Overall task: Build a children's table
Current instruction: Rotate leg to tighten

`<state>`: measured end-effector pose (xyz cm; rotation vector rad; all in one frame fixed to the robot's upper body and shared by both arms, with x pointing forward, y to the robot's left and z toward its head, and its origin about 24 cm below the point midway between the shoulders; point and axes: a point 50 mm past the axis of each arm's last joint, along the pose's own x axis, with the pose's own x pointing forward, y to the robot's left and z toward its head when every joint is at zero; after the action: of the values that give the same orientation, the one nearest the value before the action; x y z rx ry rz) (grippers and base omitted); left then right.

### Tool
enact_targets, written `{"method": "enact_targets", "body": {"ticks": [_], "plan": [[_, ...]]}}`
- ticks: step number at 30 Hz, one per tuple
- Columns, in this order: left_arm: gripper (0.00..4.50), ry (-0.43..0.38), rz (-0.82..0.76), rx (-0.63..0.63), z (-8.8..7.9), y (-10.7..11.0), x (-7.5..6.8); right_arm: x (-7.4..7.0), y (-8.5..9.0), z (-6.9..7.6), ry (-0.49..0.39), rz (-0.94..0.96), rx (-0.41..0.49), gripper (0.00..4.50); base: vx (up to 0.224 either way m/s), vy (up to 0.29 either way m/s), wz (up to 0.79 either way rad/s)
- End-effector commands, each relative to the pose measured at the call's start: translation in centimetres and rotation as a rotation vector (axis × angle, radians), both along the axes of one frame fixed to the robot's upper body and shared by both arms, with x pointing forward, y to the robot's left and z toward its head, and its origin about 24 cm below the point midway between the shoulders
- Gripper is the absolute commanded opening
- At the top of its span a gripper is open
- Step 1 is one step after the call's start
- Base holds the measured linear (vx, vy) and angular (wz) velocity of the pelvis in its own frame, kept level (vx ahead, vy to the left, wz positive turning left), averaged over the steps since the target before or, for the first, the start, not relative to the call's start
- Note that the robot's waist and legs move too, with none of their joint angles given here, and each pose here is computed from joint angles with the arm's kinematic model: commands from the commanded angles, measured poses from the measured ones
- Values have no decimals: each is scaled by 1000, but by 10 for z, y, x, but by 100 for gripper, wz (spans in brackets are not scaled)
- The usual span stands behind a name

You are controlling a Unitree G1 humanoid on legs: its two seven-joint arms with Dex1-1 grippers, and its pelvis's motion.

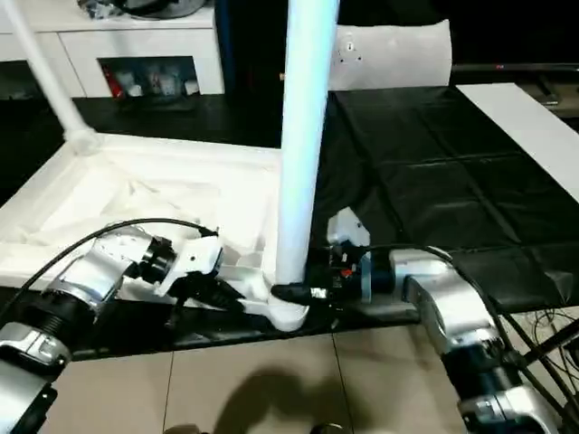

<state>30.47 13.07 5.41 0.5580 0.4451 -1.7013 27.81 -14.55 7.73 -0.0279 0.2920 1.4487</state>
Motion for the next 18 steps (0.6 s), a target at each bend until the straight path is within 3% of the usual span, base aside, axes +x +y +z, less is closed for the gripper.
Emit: {"method": "enact_targets", "body": {"ticks": [1, 9, 18], "plan": [[0, 11, -120, 53, 0, -8, -5, 2, 0, 4, -6, 14, -6, 268, 0, 0, 0], [0, 2, -119, 57, 2, -9, -3, 1, 2, 1, 34, 90, -22, 206, 0, 0, 0], [0, -11, 98, 2, 1, -13, 9, 1, 10, 0, 52, -8, 47, 204, 0, 0, 0]]}}
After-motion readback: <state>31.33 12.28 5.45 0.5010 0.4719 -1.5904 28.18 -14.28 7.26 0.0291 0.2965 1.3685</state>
